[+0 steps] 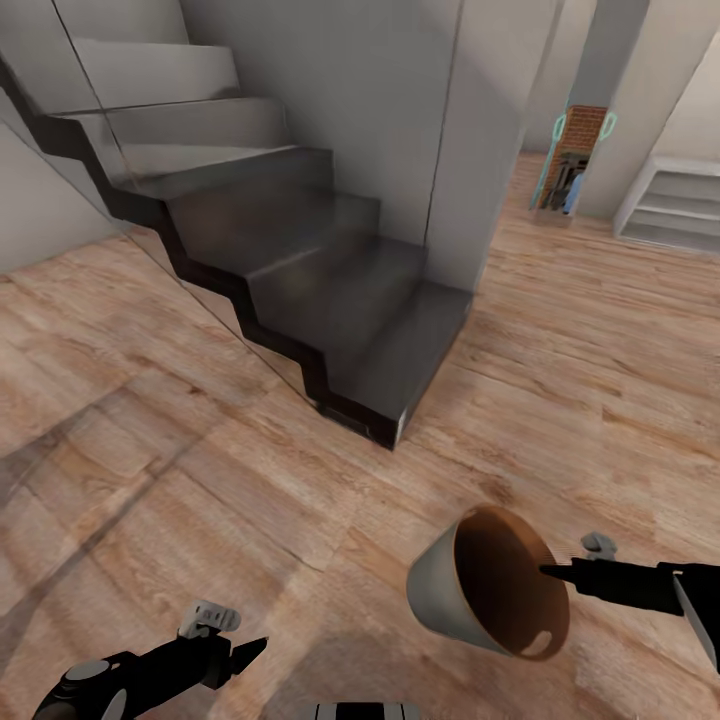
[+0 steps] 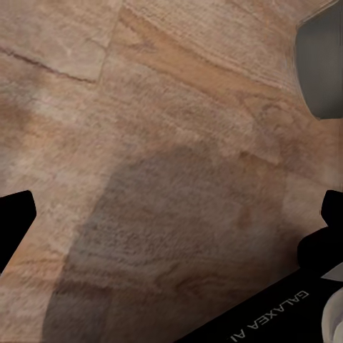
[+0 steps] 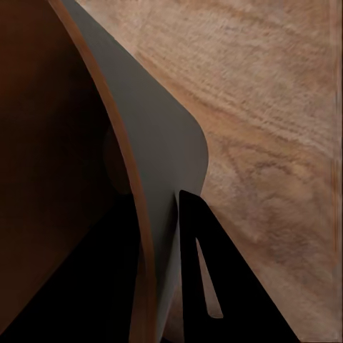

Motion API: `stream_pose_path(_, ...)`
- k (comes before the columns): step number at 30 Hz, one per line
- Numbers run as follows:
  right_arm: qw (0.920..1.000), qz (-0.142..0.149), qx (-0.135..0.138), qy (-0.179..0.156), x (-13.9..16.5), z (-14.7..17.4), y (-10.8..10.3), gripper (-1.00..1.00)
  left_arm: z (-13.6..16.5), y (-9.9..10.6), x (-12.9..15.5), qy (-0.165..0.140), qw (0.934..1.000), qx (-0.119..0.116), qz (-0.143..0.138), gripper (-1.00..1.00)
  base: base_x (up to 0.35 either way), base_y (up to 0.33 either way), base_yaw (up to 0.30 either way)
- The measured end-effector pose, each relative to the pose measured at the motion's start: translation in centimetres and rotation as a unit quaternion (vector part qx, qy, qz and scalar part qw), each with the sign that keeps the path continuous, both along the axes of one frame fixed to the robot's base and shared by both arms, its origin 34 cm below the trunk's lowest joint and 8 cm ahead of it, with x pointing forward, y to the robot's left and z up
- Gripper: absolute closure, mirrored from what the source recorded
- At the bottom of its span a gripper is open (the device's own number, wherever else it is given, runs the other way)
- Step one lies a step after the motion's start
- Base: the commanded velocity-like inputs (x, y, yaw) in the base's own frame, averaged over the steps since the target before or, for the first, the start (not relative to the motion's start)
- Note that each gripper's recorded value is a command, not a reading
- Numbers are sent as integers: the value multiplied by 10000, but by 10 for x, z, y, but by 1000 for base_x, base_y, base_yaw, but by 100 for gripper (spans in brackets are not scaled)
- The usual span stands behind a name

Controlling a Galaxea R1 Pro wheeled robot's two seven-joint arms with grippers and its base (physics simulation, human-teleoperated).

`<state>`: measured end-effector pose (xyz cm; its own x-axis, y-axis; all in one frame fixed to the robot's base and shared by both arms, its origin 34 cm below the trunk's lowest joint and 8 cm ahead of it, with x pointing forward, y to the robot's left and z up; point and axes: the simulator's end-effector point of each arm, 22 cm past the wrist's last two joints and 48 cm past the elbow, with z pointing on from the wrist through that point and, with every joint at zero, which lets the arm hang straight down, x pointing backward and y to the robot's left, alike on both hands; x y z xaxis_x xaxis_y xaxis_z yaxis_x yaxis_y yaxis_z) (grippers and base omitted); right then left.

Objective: Put the three can of soda from the living room inside the tash can in the kitchen.

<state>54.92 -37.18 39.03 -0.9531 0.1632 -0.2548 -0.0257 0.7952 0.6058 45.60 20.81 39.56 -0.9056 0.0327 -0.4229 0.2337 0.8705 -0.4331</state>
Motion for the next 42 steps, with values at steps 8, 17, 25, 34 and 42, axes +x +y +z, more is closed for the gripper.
stream_pose_path(8,10000,-3,-17,5,0,2,-2,100,2,0,1,-38,10000,2,-10,-100,0,0,-37)
stream_pose_path(17,10000,-34,-17,-4,2,8,-3,100,6,-1,3,-89,10000,-4,-7,-100,0,0,0)
stream_pose_path(25,10000,-23,-39,-88,5,15,-5,100,15,-3,10,-246,9997,-17,3,-100,0,0,0)
stream_pose_path(34,9998,-14,-49,-181,8,21,-5,100,21,-4,14,-353,9994,-29,-12,-100,0,0,38)
stream_pose_path(42,9997,-23,-63,-231,10,28,-8,100,25,-4,16,-419,9991,-15,-5,-100,0,0,-5)
